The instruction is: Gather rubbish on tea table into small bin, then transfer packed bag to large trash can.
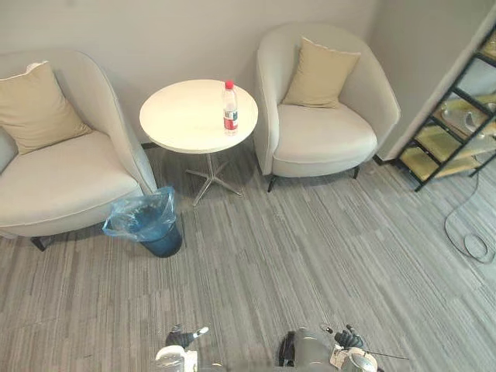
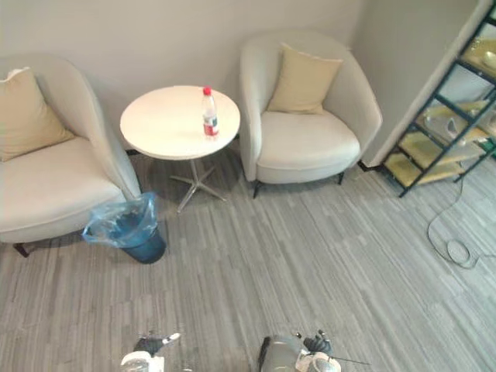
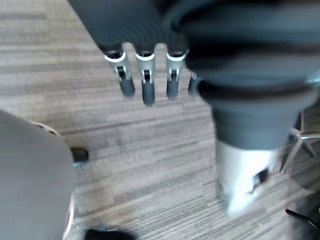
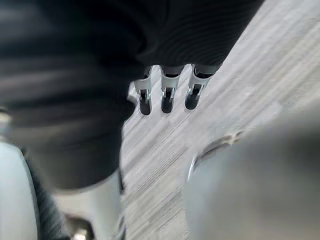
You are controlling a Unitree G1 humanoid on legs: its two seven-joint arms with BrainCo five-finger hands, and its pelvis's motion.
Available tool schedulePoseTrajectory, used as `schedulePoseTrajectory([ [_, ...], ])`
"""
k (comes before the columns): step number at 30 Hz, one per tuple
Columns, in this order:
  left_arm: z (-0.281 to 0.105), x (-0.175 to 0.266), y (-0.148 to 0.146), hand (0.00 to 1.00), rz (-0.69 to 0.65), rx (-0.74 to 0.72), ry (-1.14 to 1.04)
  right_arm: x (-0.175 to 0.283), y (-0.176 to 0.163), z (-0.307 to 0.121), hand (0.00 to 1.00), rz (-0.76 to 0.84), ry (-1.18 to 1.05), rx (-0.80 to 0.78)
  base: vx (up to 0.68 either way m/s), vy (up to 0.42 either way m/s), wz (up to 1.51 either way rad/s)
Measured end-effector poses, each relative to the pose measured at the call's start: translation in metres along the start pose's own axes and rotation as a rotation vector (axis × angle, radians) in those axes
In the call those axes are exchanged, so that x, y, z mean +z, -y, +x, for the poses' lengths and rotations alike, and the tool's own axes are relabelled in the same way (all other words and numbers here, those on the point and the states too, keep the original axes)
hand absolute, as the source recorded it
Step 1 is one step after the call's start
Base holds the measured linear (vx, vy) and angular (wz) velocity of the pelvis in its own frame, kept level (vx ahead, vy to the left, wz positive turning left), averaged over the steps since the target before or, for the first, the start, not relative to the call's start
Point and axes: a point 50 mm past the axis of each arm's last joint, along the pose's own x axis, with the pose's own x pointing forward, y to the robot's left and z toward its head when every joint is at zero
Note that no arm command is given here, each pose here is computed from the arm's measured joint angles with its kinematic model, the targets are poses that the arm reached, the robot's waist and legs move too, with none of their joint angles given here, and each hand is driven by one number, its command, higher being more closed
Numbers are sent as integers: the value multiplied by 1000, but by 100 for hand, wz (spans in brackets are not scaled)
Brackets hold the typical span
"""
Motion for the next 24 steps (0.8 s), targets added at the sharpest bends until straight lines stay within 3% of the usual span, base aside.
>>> schedulePoseTrajectory([
  [3,-3,-5,16,0,-51,-29,-18,4,9,2,0,-18,4,-18,396,-277,0],
  [10,-3,11,13,0,-102,-16,47,-2,12,1,0,-39,-13,-28,269,-153,32],
  [24,1,4,0,0,-22,-1,5,-11,6,-3,0,-41,-29,6,375,150,-17],
])
